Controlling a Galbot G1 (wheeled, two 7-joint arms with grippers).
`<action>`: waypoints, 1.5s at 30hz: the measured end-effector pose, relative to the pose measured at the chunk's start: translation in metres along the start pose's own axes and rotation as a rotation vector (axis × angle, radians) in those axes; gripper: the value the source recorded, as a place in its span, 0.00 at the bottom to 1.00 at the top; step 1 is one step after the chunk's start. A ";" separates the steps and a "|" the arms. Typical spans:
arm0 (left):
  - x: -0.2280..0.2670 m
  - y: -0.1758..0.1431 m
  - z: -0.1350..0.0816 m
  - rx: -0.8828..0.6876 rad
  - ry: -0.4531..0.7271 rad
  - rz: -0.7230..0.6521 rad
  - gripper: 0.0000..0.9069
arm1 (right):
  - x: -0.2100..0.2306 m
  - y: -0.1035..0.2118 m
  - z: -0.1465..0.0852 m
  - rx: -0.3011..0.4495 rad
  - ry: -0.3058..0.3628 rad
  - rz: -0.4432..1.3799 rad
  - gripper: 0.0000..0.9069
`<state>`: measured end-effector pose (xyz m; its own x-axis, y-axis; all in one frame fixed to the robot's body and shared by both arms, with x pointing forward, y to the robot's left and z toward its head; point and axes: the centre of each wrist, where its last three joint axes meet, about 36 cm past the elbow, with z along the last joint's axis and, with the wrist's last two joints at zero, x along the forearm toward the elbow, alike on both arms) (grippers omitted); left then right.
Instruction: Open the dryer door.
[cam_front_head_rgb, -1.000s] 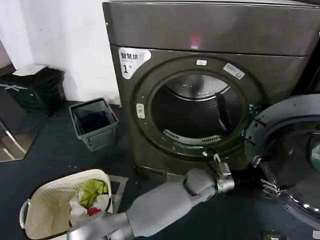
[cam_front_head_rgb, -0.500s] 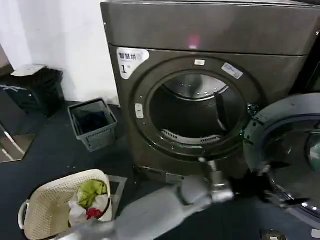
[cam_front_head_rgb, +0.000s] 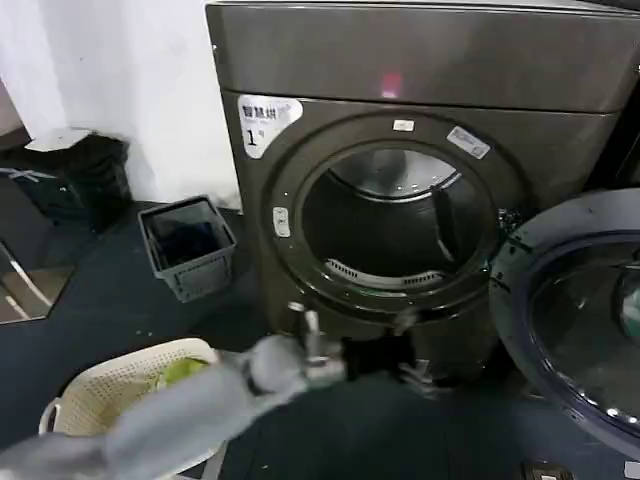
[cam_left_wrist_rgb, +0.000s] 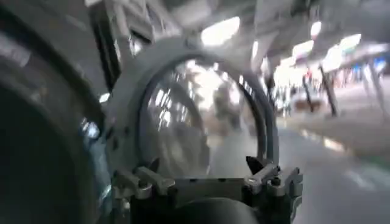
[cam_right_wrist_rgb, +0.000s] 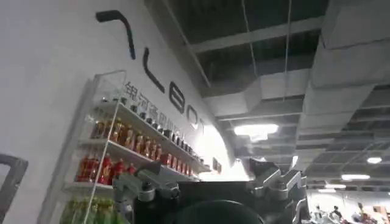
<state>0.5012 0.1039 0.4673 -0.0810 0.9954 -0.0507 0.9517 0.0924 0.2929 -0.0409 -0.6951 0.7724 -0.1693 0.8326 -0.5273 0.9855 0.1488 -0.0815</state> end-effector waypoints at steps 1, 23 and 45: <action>0.017 0.003 -0.001 -0.023 0.047 -0.006 1.00 | 0.000 -0.002 -0.002 0.006 0.003 0.008 1.00; 0.260 0.017 -0.055 -0.098 0.994 -0.167 1.00 | -0.004 -0.002 -0.009 0.020 0.004 0.003 1.00; 0.373 0.029 -0.053 -0.076 1.313 -0.066 1.00 | 0.005 -0.003 -0.009 0.026 0.022 -0.013 1.00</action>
<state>0.4829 0.4797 0.5079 -0.3927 0.2679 0.8798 0.9195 0.0997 0.3801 -0.0448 -0.6870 0.7774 -0.1821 0.8422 -0.5074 0.9831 0.1460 -0.1106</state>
